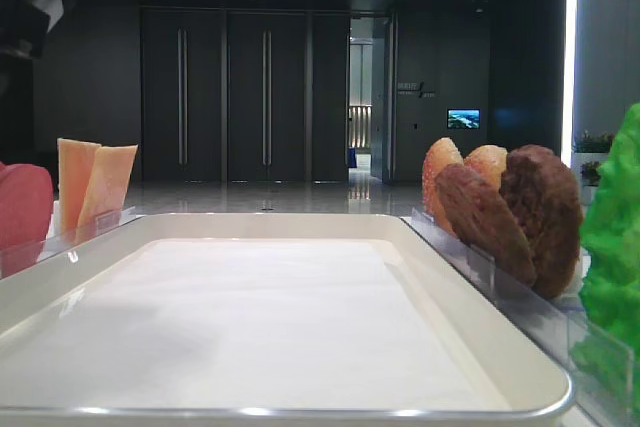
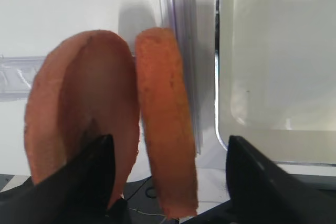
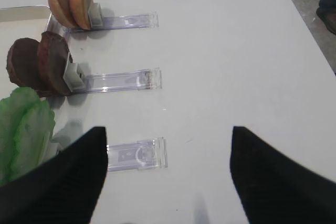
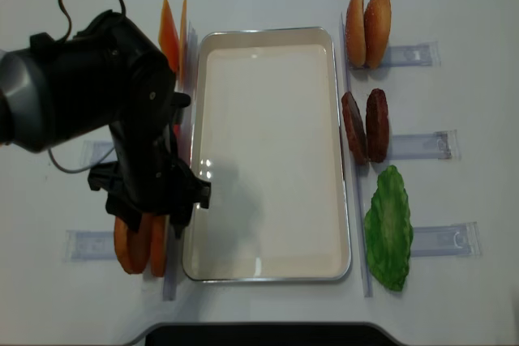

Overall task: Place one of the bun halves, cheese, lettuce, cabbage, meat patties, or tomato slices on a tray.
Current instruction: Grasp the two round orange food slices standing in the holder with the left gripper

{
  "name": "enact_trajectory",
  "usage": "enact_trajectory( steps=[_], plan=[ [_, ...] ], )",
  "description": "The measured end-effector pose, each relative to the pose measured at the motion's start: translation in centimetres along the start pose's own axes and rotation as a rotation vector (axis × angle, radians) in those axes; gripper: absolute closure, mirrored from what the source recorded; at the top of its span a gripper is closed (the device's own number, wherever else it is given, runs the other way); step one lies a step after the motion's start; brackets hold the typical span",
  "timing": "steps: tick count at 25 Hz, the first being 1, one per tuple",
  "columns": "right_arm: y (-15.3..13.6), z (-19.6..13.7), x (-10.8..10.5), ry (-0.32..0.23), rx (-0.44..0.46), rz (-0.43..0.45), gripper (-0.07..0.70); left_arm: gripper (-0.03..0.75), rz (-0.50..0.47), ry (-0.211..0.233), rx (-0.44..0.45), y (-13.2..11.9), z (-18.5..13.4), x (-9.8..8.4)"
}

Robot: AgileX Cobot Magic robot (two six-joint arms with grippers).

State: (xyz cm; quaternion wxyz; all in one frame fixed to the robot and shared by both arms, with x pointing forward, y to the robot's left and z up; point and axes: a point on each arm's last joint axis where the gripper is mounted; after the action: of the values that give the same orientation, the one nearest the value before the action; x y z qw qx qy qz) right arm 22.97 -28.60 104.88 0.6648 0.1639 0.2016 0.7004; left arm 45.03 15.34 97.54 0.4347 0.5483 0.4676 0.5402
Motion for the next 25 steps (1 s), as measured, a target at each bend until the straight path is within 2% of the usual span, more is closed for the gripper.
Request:
enact_trajectory(
  steps=[3, 12, 14, 25],
  plan=[
    [0.0, 0.0, 0.0, 0.0, 0.0, 0.0, 0.16, 0.267, 0.002, -0.001, 0.0, 0.0, 0.0, 0.02],
    [0.0, 0.0, 0.0, 0.0, 0.0, 0.0, 0.16, 0.537, 0.036, -0.009, 0.006, 0.01, -0.05, 0.32],
    [0.0, 0.0, 0.0, 0.0, 0.0, 0.0, 0.16, 0.575, 0.037, -0.009, 0.006, 0.01, -0.05, 0.34],
    [0.0, 0.0, 0.0, 0.0, 0.0, 0.0, 0.16, 0.577, 0.035, -0.005, 0.007, 0.04, -0.07, 0.33]
  ],
)
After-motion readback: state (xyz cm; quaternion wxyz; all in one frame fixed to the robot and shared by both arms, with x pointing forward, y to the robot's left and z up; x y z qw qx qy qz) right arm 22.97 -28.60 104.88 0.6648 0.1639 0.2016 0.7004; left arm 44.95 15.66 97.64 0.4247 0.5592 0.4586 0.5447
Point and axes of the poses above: a point on each arm's last joint axis where the gripper is mounted, y pointing back along that axis away from the gripper, x along the wrist's bending axis when the last joint is at zero, z = x × y, and after that the axes turned 5 degrees about y, right-handed
